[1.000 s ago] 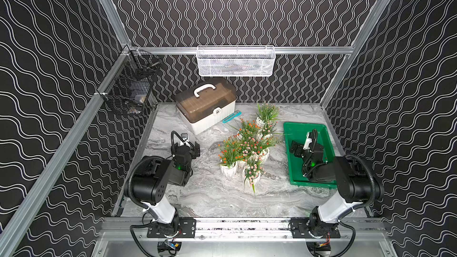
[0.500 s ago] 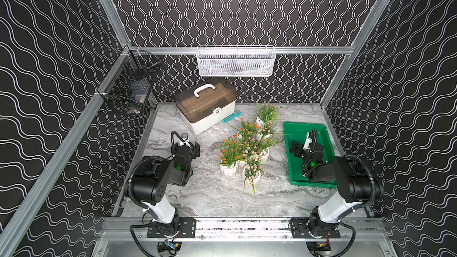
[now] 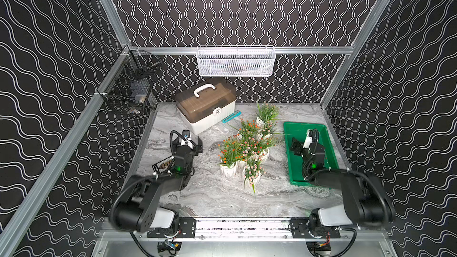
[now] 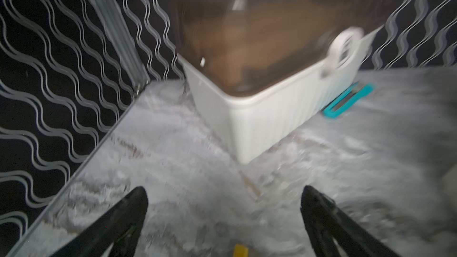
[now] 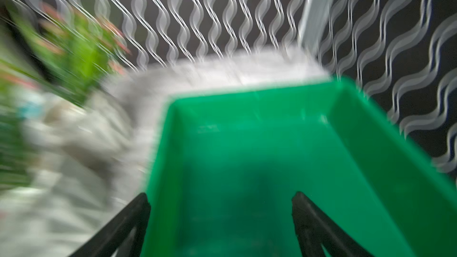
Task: Put the potted gypsophila into the storage box
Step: Pick up the baby's breath potted plant from the center of the board, then place the baby's breath potted plant at the storage box.
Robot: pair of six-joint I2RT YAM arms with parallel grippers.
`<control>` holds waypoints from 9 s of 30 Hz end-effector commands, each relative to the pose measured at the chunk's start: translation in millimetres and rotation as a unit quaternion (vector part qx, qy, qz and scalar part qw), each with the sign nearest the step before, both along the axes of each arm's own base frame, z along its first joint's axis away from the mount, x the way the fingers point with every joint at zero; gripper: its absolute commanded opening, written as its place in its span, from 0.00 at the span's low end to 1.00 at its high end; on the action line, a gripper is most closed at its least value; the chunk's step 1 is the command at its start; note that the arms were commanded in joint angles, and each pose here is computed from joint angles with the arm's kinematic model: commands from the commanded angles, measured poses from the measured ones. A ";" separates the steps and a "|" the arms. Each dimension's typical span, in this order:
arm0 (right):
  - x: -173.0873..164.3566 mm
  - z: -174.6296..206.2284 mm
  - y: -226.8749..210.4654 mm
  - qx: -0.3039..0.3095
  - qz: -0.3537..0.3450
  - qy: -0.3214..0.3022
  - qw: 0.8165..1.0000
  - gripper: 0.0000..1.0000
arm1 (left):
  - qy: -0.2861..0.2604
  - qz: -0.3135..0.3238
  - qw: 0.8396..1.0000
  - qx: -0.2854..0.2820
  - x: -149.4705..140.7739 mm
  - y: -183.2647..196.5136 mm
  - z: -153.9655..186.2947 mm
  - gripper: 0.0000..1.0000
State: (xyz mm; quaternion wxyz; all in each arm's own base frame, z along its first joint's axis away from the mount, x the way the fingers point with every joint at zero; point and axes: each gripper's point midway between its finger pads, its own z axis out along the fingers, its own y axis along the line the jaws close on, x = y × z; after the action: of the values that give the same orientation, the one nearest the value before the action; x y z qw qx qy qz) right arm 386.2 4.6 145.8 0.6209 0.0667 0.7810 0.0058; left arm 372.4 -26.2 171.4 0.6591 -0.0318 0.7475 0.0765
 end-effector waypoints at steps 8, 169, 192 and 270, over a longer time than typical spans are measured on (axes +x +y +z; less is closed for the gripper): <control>-67.6 34.3 45.3 0.216 0.041 0.175 0.960 0.66 | 0.108 -0.070 0.978 -0.166 -57.5 -49.2 62.8 0.91; -69.6 98.0 -1.5 0.261 -0.050 0.302 0.915 0.00 | 0.177 -0.429 0.851 -0.244 -189.2 -136.7 95.9 0.75; 45.9 25.5 -38.4 0.344 -0.073 0.328 0.877 0.00 | 0.074 -0.423 0.872 -0.235 -189.2 -119.7 114.2 0.82; -104.5 20.5 116.5 0.298 0.154 0.415 0.846 0.46 | 0.148 -0.406 0.871 -0.234 -174.9 -120.8 89.3 0.85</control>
State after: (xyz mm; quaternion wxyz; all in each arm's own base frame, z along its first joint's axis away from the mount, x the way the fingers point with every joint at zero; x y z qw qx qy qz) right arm 287.3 112.7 179.4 0.1982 0.1318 0.9193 0.3134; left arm 200.8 -142.4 254.3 0.4822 0.1105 0.7891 -0.3640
